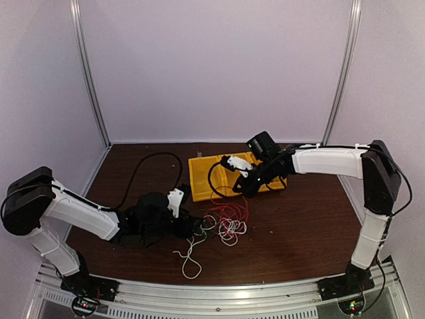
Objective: Untangle the cables
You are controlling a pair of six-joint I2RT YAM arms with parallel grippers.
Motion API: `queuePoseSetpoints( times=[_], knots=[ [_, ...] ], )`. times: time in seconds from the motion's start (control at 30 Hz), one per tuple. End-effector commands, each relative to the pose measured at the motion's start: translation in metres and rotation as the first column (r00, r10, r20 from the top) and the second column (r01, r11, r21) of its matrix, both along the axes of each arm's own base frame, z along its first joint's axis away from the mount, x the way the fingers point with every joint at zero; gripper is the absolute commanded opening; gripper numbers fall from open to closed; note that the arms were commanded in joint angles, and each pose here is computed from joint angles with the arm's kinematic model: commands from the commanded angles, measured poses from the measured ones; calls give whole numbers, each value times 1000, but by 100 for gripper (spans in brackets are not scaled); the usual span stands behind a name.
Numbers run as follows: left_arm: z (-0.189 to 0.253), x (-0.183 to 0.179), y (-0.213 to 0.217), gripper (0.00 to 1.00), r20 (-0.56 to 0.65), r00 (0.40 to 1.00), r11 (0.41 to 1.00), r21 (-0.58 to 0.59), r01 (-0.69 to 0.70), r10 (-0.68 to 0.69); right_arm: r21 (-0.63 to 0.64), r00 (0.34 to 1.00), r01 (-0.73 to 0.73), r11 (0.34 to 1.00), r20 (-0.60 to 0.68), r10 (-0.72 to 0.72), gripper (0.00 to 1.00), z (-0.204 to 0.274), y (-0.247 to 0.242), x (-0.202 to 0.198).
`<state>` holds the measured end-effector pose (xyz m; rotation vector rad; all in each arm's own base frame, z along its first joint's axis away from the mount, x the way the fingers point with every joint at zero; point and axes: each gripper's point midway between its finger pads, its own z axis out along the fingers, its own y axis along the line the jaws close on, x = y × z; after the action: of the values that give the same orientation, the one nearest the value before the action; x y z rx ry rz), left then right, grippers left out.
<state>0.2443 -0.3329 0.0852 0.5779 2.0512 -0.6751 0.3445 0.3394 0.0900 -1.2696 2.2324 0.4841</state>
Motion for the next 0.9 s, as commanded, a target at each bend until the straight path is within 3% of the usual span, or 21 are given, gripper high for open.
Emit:
queuePoseSetpoints(
  times=[0.0, 0.43, 0.87],
  knots=[
    [38, 10, -11, 68, 137, 990, 998, -53, 38, -31, 180, 988, -98, 979, 134, 74, 0, 110, 14, -14],
    [135, 9, -46, 70, 435, 897, 965, -191, 177, -79, 290, 955, -219, 932, 260, 143, 0, 212, 25, -45],
    [133, 57, -93, 57, 506, 862, 972, -191, 136, -21, 389, 881, -416, 822, 395, 260, 0, 304, 22, -95]
  ],
)
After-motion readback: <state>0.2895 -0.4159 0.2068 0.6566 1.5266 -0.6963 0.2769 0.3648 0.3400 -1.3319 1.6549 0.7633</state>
